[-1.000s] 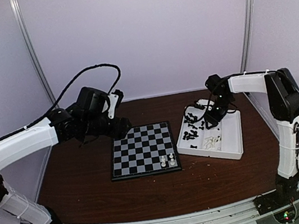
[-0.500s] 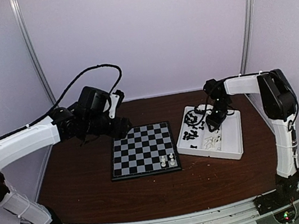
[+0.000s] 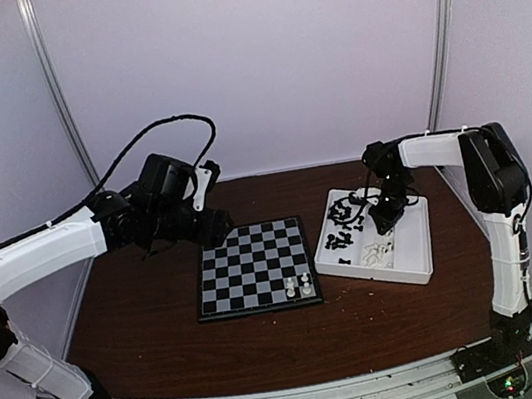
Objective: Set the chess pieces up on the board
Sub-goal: Pick up the chess piece from the storage box, then place the chess piece on the chessboard.
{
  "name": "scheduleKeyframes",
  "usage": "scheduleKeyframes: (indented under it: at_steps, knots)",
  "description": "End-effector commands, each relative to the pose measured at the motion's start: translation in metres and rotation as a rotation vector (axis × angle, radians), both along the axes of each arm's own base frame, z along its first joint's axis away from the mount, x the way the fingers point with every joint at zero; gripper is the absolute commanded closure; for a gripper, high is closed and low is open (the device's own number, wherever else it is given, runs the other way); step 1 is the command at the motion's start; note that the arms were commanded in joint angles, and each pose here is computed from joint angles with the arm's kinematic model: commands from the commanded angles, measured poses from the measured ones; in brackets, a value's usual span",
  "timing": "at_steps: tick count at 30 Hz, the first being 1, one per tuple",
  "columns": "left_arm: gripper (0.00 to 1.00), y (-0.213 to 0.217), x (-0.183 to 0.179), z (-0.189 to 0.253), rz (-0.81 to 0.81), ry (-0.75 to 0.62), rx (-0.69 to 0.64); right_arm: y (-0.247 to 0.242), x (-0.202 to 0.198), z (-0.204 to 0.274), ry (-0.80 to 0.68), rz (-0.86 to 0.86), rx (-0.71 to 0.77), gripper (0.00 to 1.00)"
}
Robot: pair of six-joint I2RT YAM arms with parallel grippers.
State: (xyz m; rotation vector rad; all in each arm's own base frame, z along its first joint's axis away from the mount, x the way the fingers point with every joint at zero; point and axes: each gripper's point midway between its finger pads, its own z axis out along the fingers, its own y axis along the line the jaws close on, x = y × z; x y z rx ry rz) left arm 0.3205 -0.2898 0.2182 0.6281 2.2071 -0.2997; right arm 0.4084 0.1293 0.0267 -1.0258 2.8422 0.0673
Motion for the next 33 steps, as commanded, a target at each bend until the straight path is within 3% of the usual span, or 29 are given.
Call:
scheduleKeyframes:
  at_steps: [1,5,17,24,33]
  knots:
    - [0.29,0.002,0.000,0.012,0.003,-0.024,-0.040,-0.001,0.002,0.026,-0.043,-0.027,-0.033,0.93]
    - [0.29,0.004,-0.001,0.010,0.004,-0.022,-0.039,0.004,0.008,0.037,-0.094,-0.050,-0.004,1.00]
    - [0.29,0.015,-0.008,0.007,0.034,-0.024,-0.052,0.035,0.019,0.101,-0.305,-0.062,0.150,1.00]
    - [0.29,0.016,-0.001,-0.004,0.044,0.071,-0.187,0.131,-0.011,0.136,-0.449,0.055,0.374,0.98]
    - [0.29,0.026,-0.002,-0.015,0.058,0.130,-0.227,0.263,-0.060,0.150,-0.536,0.150,0.656,0.97]
